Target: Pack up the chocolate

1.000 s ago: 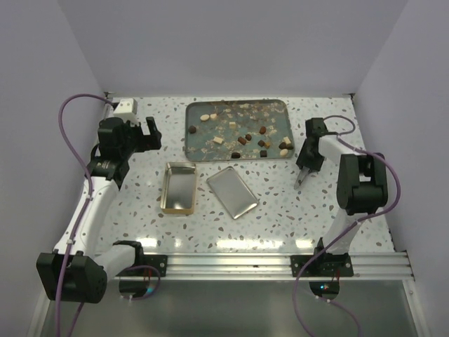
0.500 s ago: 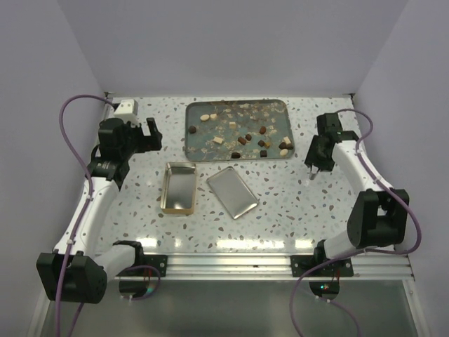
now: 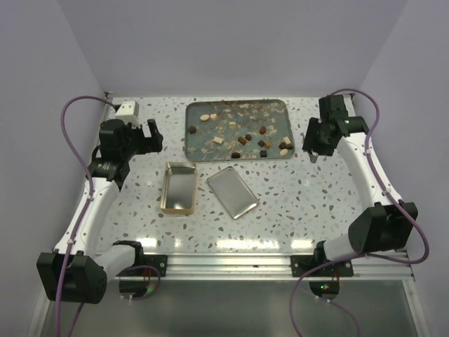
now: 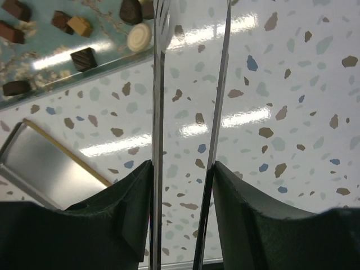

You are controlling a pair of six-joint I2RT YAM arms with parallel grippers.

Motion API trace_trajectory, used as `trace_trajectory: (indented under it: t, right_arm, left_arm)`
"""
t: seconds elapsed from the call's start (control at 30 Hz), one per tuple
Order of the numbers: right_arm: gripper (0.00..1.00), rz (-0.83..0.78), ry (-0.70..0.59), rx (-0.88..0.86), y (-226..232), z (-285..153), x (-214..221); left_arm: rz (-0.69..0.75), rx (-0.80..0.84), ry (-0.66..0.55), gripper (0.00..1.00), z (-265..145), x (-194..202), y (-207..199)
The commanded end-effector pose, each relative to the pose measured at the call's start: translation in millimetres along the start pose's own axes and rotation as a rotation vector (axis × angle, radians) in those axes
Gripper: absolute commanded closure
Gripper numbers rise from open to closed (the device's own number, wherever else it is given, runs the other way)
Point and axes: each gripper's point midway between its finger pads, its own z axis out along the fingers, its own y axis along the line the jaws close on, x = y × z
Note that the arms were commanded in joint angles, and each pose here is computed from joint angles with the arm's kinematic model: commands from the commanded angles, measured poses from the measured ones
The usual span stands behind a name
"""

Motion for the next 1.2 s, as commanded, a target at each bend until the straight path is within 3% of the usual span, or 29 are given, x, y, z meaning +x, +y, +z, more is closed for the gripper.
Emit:
trace_trajectory:
  t: [0.0, 0.13, 0.43, 1.17]
  right_arm:
    - [0.52, -0.040, -0.100, -0.131, 24, -48, -25]
    - [0.52, -0.072, -0.122, -0.261, 50, -64, -34]
    - [0.52, -0.144, -0.076, -0.476, 96, -34, -10]
    - [0.53, -0.222, 0.025, -0.389, 85, 33, 18]
  left_arm:
    - [-0.001, 0.013, -0.057, 0.00, -4, -20, -3]
    - [-0.002, 0.012, -0.052, 0.00, -4, -18, -3]
    - [0.002, 0.016, -0.039, 0.00, -3, -14, -3]
    - [-0.013, 0.011, -0.045, 0.00, -8, -12, -3]
